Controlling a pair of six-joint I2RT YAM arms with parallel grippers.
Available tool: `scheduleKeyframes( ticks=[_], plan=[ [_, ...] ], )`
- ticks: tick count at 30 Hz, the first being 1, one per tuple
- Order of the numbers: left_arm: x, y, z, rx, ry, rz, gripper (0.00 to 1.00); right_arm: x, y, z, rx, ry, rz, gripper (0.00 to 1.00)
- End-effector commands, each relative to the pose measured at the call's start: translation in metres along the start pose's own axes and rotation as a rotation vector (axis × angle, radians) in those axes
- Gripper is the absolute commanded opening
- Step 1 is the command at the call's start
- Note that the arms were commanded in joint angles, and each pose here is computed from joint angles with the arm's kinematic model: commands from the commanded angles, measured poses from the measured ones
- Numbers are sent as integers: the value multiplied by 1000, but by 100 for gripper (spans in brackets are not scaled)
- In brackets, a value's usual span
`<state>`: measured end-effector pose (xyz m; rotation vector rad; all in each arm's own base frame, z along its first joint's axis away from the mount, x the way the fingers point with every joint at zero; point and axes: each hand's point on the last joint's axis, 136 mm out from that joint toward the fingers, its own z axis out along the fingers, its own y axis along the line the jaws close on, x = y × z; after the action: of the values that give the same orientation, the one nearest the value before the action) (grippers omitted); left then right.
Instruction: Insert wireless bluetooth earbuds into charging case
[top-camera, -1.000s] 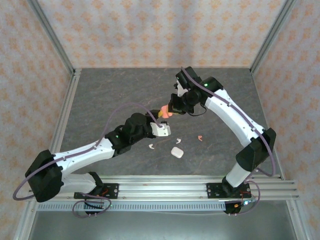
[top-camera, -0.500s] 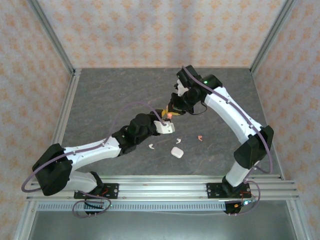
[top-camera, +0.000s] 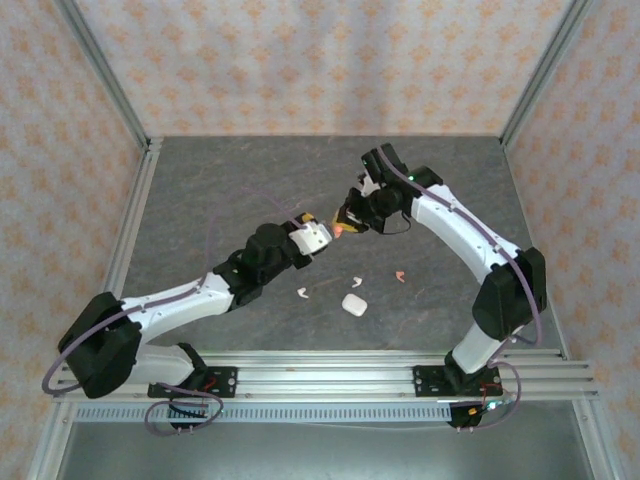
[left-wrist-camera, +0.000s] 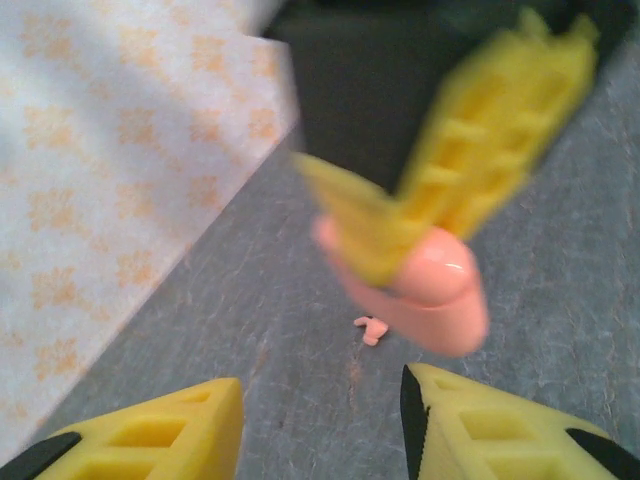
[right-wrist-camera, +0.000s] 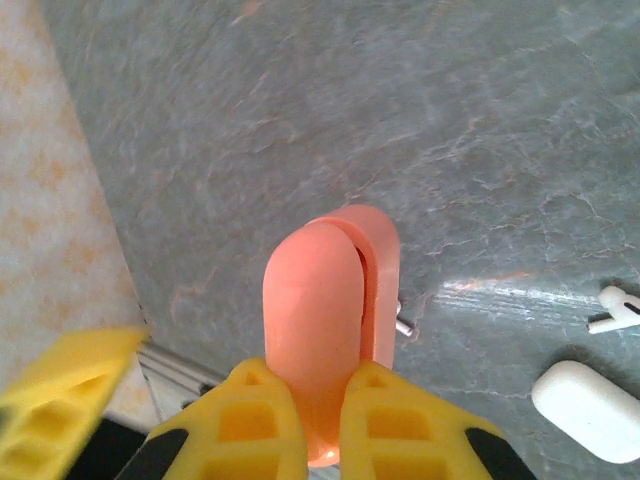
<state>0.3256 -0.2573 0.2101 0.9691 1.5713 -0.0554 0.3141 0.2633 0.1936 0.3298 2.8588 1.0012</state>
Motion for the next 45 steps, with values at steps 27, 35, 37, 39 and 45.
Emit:
scheduleKeyframes(
  ticks=[27,35,37,39,45],
  plan=[
    [56,28,-25,-102,172,-304,48,-23,-69,114,310,54,119,45],
    [60,29,-23,-90,204,-351,49,-29,-37,81,225,25,-7,60],
    [59,29,-23,-83,208,-357,49,-32,-38,74,244,15,-40,60],
    [57,23,-23,-50,203,-349,49,-36,-42,70,258,4,-60,60],
    [55,13,-24,7,182,-324,50,-44,-56,66,269,-19,-55,60]
  ],
)
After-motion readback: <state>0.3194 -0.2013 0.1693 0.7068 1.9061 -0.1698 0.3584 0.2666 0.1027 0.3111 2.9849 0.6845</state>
